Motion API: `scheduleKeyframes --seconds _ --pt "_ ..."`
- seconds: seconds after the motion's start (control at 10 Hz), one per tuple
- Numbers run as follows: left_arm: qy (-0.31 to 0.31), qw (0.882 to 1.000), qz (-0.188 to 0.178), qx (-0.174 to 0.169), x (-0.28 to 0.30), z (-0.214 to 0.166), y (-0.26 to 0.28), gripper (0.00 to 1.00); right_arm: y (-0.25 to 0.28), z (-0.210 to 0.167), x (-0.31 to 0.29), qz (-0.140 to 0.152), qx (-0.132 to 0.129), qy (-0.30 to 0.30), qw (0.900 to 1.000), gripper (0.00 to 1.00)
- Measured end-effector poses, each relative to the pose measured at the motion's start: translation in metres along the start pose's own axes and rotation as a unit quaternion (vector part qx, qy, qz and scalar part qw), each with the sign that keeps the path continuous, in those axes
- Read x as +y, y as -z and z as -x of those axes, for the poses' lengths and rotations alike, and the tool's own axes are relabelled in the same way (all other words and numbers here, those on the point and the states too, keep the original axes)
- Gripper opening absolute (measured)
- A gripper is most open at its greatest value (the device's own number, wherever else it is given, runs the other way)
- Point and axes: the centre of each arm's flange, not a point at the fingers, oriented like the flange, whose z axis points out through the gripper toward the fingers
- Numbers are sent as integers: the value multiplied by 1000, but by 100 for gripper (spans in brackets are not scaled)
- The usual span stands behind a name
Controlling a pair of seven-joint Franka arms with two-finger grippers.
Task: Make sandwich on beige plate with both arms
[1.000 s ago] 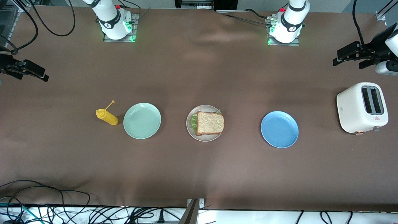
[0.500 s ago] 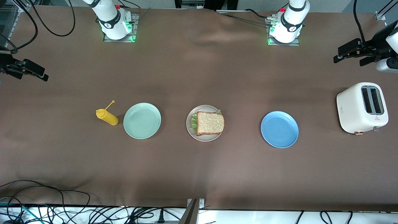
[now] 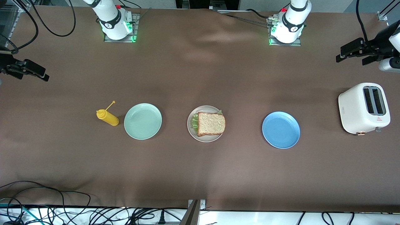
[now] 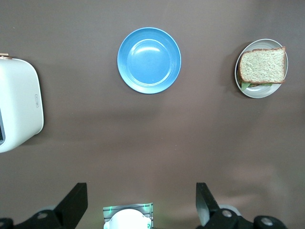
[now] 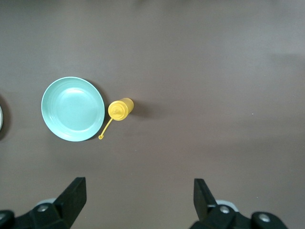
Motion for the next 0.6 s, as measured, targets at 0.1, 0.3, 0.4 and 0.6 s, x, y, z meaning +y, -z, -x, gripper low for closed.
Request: scheduleKeyframes --seconds 0.1,0.3,0.4,0.6 --pt "4 1000 0 -1 2 0 -1 100 0 0 0 0 0 0 1000 100" --pt "12 1000 -21 -8 17 -1 -9 100 -2 3 -2 0 -12 1 1000 100" --pt "11 999 -30 -9 22 -3 -14 100 -2 5 -1 1 -19 0 1000 100" --pt "14 999 -45 -1 19 -8 -16 100 3 9 8 0 -27 -7 1000 100"
